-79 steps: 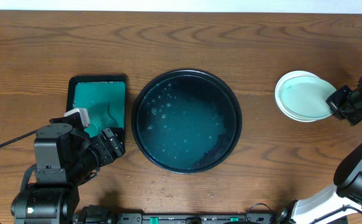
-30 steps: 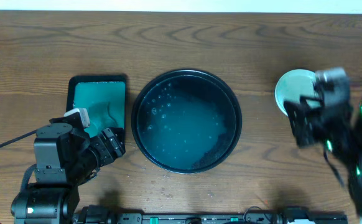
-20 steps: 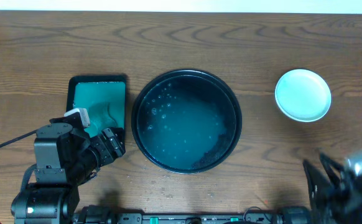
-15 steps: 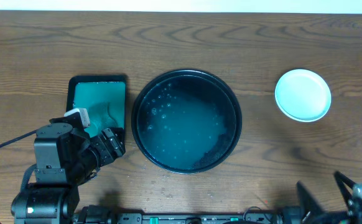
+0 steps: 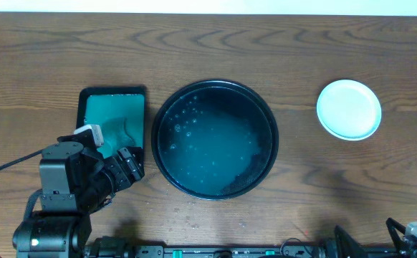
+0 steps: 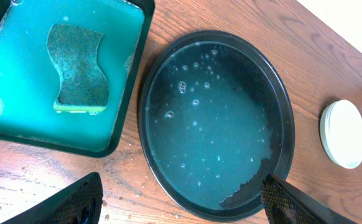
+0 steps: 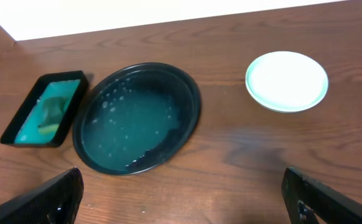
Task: Clean dirty plates on tray and stack at the side
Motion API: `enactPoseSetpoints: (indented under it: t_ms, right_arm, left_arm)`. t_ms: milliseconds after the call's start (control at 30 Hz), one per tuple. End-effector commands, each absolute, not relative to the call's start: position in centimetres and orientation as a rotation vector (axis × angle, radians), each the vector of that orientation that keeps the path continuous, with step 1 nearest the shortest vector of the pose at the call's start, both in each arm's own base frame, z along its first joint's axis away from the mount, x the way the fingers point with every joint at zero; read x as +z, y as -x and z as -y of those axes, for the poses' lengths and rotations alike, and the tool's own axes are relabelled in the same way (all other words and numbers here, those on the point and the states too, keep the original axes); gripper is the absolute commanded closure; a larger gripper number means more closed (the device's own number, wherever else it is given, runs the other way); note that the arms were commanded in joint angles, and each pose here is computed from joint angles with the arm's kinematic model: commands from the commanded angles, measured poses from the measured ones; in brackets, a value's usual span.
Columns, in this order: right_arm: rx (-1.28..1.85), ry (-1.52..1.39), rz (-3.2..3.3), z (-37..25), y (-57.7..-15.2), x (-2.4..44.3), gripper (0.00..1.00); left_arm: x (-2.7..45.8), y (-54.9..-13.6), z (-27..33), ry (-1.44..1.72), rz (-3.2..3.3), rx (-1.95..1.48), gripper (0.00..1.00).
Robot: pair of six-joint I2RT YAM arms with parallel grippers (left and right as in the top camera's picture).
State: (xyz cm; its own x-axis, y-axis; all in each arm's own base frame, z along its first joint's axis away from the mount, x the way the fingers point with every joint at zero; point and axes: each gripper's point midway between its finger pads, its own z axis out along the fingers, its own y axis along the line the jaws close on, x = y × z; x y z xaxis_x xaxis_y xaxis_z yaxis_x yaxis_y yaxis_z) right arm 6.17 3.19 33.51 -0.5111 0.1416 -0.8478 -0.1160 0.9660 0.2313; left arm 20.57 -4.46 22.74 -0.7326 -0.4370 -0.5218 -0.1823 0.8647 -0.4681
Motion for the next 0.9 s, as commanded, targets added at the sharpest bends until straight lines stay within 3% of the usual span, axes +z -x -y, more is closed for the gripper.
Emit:
enactPoseSetpoints:
  t_ms: [0, 867]
  right_arm:
    - [0.263, 0.045, -2.079, -2.9, -6.3, 33.5, 0.01]
    - [0.253, 0.2, -1.678, -4.5, -11.4, 31.9, 0.01]
  left_arm:
    - [22.8, -20.5, 4.8, 0.419, -2.393, -0.53, 0.18]
    - [22.8, -20.5, 4.8, 0.419, -2.393, -0.529, 0.18]
